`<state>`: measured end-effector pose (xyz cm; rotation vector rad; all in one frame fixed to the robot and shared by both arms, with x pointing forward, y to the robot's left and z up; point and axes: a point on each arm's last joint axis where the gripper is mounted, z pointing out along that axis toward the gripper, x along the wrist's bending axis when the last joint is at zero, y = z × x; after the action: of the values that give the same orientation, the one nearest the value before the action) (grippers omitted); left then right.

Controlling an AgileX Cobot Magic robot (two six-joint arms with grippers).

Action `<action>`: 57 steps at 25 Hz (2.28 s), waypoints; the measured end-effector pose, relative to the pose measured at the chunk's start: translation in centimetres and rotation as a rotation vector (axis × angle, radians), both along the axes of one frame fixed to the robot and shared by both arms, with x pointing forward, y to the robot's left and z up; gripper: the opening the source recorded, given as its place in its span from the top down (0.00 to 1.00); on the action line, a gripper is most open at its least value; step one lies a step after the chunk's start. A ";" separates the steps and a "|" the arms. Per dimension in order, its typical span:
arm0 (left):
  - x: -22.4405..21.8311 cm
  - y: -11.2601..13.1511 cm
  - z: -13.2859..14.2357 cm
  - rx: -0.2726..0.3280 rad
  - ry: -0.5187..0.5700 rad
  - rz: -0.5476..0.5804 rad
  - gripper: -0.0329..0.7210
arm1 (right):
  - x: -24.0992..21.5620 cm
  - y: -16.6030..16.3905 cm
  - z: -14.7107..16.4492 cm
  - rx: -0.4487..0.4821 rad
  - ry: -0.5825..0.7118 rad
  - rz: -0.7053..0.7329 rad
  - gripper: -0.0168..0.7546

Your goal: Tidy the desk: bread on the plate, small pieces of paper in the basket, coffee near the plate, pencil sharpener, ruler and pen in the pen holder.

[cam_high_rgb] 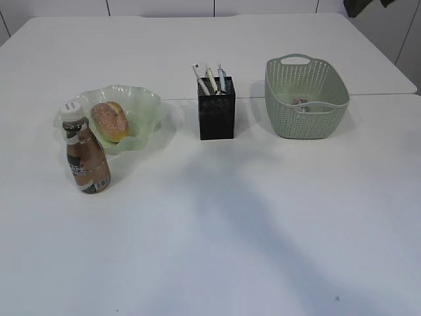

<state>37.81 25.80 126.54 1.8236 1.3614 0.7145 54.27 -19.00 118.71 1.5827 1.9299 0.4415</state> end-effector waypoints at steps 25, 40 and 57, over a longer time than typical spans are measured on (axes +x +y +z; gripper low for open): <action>-8.3 2.5 1.9 -0.079 -0.155 -0.022 0.42 | -23.0 -9.8 4.8 0.246 -0.510 0.181 0.54; -13.4 3.7 -1.6 -0.060 -0.206 -0.098 0.42 | -31.6 -12.1 -3.0 0.363 -0.527 0.336 0.54; -17.4 4.6 -17.5 -0.070 -0.175 -0.139 0.42 | -32.2 -11.9 -11.7 0.352 -0.398 0.371 0.54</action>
<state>20.46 30.39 109.02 1.7378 1.1221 0.7252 22.06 -30.92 106.97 1.2030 1.8928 1.2109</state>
